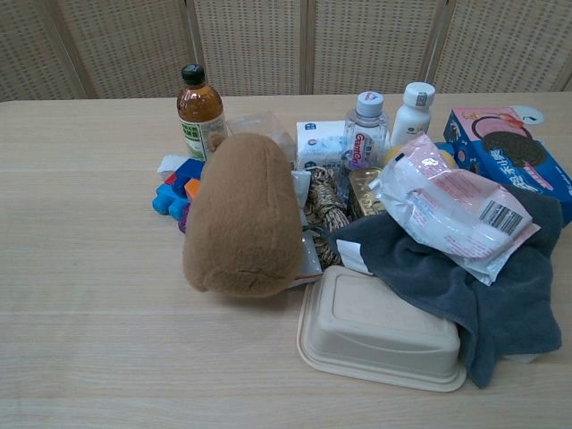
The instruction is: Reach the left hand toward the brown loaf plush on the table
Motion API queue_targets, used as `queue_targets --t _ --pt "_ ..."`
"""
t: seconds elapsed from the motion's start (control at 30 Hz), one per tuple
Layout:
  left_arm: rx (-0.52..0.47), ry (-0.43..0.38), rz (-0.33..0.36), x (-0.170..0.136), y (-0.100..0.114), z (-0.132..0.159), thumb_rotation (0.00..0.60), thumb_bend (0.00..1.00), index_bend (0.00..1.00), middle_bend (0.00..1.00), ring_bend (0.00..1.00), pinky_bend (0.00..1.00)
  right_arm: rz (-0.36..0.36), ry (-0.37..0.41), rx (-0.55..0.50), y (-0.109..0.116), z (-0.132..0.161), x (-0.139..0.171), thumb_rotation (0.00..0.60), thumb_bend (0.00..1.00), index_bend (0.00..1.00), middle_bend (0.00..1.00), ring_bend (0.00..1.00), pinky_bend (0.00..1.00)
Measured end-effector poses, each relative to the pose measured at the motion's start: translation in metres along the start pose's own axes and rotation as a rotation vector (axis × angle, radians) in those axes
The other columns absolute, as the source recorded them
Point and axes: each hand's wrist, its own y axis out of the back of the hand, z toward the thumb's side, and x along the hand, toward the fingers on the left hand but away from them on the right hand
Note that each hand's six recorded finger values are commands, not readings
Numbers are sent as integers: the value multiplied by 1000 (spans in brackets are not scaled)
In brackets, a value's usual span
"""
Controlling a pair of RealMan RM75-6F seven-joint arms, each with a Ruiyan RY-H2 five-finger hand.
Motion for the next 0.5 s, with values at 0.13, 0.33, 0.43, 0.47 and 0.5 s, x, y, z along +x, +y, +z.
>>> queue_targets --t 0.13,0.33,0.43,0.47,0.5 --pt "1 -5 -20 0 -4 1 600 426 0 0 0 0 13 3 -1 -3 2 -1 333 414 0 0 0 0" --pt "1 -34 -29 2 -5 8 600 426 0 0 0 0 17 10 -8 -6 4 0 336 415 0 0 0 0" --pt "9 -69 -40 7 -7 15 600 419 0 0 0 0 11 8 -12 -5 4 1 336 414 0 0 0 0" --pt "14 -82 -45 8 -8 18 600 408 0 0 0 0 10 8 -12 -5 4 1 336 414 0 0 0 0" --pt "21 -98 -51 10 -9 21 600 386 0 0 0 0 10 7 -10 -4 3 1 335 414 0 0 0 0"
